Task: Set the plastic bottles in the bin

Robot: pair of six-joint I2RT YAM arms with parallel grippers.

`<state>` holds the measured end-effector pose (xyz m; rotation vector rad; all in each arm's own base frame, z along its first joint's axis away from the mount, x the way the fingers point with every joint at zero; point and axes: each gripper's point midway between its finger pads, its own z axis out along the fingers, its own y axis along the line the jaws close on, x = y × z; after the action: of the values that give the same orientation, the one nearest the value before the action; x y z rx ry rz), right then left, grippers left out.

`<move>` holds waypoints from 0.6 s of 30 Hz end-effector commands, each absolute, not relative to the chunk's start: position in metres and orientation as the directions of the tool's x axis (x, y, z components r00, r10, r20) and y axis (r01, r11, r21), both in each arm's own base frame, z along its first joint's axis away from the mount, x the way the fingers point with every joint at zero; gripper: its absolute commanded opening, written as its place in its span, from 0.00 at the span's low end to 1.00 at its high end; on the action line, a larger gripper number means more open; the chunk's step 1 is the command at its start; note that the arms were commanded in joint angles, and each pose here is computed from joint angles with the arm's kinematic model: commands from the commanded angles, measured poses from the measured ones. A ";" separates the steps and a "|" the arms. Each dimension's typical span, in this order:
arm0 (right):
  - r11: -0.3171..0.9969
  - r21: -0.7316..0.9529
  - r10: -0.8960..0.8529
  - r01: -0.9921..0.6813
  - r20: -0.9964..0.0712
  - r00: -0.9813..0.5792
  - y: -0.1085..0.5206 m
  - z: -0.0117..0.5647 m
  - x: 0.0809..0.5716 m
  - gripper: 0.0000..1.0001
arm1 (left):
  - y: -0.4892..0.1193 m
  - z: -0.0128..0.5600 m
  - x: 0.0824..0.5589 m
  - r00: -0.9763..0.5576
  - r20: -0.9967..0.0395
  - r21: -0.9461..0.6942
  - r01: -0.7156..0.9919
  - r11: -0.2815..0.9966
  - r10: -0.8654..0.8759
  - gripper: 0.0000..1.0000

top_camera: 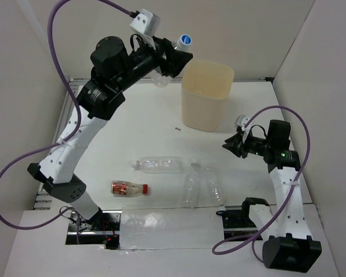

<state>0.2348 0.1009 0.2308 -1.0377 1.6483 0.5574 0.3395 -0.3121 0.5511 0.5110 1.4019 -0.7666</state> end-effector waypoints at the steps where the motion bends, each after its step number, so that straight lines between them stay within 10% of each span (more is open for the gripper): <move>1: 0.520 -0.145 -0.383 -0.842 -0.920 -0.079 0.097 0.220 0.224 0.32 | -0.345 0.563 0.369 0.001 -0.926 -0.217 0.817 0.535 -0.377 0.13; 11: 0.540 -0.163 -0.404 -0.826 -0.911 -0.084 0.094 0.208 0.208 0.38 | -0.398 0.541 0.452 -0.100 -0.795 -0.386 0.844 0.372 -0.598 0.13; 14: 0.550 -0.172 -0.405 -0.817 -0.911 -0.081 0.093 0.205 0.207 0.42 | -0.410 0.522 0.471 -0.097 -0.809 -0.395 0.820 0.415 -0.579 0.35; 18: 0.558 -0.172 -0.404 -0.812 -0.911 -0.085 0.091 0.203 0.208 0.82 | -0.417 0.488 0.483 -0.154 -0.843 -0.421 0.785 0.455 -0.515 0.91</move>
<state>0.2086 0.0937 0.2068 -1.0306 1.6948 0.4755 0.5081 -0.4307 0.4021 0.2662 1.4927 -1.1300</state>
